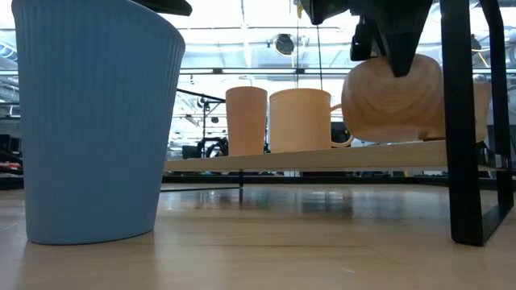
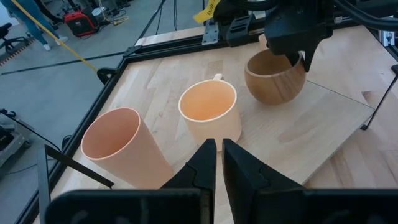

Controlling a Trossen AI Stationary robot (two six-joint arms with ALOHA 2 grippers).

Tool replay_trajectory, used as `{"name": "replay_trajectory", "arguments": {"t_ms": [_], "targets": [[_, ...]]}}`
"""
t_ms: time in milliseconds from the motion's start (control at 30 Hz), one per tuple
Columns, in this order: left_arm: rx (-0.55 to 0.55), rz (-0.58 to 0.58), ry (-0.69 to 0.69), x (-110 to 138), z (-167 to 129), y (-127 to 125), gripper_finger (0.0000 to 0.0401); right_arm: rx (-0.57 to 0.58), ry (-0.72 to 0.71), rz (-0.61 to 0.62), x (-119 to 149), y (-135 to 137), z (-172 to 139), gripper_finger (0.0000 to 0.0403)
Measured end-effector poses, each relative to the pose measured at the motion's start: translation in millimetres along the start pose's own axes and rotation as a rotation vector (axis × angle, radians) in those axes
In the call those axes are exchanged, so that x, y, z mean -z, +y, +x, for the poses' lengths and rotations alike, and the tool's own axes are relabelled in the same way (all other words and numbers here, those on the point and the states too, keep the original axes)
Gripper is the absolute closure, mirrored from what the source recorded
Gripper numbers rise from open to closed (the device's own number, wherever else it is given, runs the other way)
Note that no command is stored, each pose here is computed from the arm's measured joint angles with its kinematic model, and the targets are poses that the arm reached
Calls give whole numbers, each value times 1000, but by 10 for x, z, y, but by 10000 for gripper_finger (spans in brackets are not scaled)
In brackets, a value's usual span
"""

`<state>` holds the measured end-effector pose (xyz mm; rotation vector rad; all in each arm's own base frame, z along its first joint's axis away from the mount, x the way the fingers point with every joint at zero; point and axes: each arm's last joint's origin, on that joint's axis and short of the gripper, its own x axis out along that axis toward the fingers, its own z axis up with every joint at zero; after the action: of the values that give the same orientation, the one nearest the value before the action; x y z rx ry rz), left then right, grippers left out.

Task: Stack small to large cups/mugs on shelf
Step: Put the brown mug on the shelf

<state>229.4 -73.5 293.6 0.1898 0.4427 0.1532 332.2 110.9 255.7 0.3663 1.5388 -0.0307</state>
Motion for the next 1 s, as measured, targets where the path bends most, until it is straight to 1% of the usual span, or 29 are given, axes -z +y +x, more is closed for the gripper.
{"name": "replay_trajectory", "arguments": {"t_ms": [167, 400, 533, 800, 1000], "targets": [[0, 0, 0, -1, 0, 0, 370, 5, -2, 18, 0, -2, 0, 383], [0, 0, 0, -1, -1, 0, 370, 50, -32, 15, -9, -15, -1, 383], [0, 0, 0, 0, 0, 0, 370, 50, -31, 12, -8, -15, 1, 383], [0, 0, 0, -1, 0, 0, 370, 40, -40, 13, -21, -55, 133, 382], [0, -2, 0, -1, 0, 1, 370, 32, -34, 10, -17, -59, 153, 382]]}}
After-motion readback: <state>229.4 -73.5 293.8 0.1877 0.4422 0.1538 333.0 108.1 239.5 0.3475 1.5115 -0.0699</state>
